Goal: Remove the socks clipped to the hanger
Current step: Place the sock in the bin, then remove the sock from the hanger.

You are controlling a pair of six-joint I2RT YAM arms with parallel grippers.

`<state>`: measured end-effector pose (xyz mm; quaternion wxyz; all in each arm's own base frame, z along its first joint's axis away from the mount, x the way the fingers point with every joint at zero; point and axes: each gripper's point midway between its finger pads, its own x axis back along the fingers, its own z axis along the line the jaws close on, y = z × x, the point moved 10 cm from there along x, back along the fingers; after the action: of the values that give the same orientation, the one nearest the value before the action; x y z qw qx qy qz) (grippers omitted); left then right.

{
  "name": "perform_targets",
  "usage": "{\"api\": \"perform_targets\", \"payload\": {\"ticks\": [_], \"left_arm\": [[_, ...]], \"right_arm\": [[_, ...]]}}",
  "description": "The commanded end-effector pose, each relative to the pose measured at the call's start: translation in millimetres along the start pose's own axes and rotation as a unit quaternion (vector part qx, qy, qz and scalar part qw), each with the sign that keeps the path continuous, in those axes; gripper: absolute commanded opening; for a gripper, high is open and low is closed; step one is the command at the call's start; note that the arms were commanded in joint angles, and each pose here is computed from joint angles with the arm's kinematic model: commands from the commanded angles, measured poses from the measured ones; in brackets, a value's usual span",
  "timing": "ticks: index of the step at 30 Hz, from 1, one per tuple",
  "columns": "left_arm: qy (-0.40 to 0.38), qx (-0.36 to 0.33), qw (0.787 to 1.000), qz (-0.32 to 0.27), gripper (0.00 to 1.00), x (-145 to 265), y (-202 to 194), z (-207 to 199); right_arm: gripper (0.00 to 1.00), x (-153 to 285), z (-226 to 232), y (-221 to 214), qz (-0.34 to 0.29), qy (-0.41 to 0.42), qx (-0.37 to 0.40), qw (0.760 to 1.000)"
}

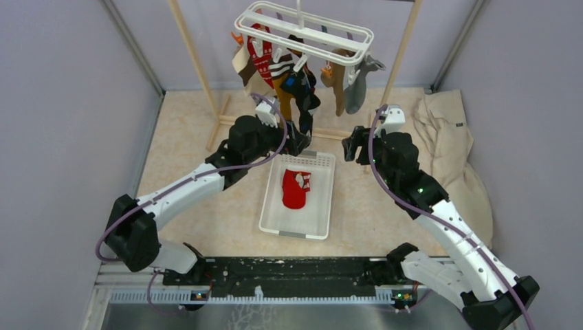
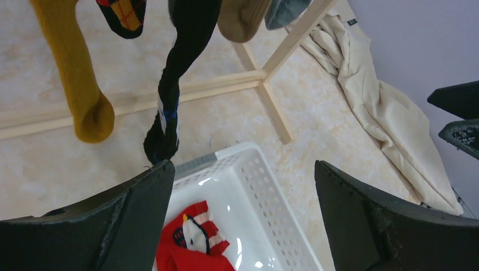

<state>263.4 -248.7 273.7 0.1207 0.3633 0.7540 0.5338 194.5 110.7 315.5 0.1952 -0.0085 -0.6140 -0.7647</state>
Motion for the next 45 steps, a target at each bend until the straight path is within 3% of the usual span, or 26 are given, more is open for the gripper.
{"api": "perform_targets", "payload": {"ticks": [1, 22, 38, 42, 45], "left_arm": [[-0.037, -0.022, 0.997, -0.065, 0.99, -21.6, 14.4, -4.0], [0.061, -0.042, 0.994, -0.085, 0.99, -68.7, -20.5, 37.0], [0.047, -0.008, 0.997, -0.064, 0.99, -100.0, -57.5, 54.4], [0.024, 0.004, 0.998, -0.064, 0.95, -109.0, -60.3, 52.0], [0.002, 0.012, 0.999, -0.052, 0.86, -116.1, -64.4, 50.0]], "right_arm": [[0.67, 5.6, 3.6, 5.9, -0.024, 0.015, -0.007, 1.0], [0.67, 6.5, -1.5, -4.7, -0.014, 0.005, -0.002, 1.0], [0.67, 6.6, -3.0, -5.9, -0.005, 0.0, 0.011, 1.0], [0.67, 7.5, -4.1, -5.8, -0.004, -0.004, 0.016, 1.0], [0.67, 7.9, -4.6, -6.2, -0.003, -0.005, 0.017, 1.0]]}}
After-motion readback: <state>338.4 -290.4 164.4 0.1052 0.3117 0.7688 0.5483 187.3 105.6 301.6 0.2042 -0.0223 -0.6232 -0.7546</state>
